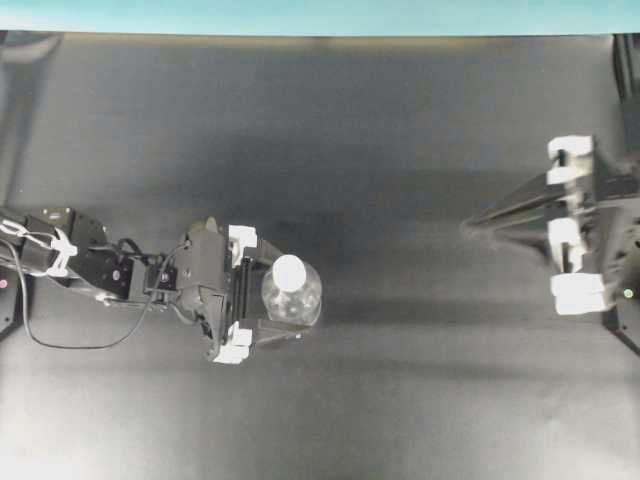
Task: Open the bottle cap by holding the bottle with the left arm and twisting the cap with the right arm.
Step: 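Swing the right gripper over the bottle and close on the white cap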
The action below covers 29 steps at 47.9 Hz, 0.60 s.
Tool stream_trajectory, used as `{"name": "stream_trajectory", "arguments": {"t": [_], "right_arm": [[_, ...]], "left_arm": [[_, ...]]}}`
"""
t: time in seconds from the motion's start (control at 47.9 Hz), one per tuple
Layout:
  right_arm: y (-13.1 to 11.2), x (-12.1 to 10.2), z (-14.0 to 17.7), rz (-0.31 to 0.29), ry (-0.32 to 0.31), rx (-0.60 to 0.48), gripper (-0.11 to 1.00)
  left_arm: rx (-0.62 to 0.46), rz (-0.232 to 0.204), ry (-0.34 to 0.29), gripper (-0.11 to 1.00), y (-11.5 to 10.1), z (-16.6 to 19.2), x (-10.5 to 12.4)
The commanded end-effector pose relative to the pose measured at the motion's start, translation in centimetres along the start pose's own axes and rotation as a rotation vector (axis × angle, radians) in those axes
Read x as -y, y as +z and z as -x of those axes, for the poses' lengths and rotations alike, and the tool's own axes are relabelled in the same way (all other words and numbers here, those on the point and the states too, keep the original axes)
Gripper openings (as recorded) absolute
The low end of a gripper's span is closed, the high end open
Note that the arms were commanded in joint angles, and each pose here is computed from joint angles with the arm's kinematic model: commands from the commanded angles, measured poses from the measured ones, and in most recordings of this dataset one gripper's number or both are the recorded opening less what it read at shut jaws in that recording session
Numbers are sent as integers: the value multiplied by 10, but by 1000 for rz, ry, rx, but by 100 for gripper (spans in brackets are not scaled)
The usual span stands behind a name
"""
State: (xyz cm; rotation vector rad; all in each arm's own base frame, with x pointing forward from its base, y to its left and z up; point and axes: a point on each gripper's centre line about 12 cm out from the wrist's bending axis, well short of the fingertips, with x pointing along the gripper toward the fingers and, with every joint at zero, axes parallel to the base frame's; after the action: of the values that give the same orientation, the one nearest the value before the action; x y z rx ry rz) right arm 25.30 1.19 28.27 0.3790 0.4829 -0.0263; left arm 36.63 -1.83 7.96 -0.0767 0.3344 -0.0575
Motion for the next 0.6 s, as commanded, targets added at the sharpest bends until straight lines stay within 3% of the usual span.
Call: {"name": "stream_trajectory", "arguments": {"t": [0.0, 0.083, 0.188, 0.271, 0.355, 0.584], "right_arm": [[12, -9, -3, -31, -6, -98, 4], [20, -15, -8, -33, -21, -189, 13], [40, -26, -15, -39, -34, -285, 37], [54, -33, -26, -75, -45, -340, 60], [71, -40, -40, -156, -65, -395, 79], [92, -40, -75, -354, -194, -577, 75]], "left_arm": [[2, -5, -11, 84, 1, -1, 4], [3, -8, -12, 84, 2, -1, 4], [4, -7, -11, 84, 2, -1, 4], [4, -5, -11, 84, 2, -1, 4], [-3, -1, -10, 84, 1, -1, 3], [-7, 1, -8, 84, 2, -2, 3]]}}
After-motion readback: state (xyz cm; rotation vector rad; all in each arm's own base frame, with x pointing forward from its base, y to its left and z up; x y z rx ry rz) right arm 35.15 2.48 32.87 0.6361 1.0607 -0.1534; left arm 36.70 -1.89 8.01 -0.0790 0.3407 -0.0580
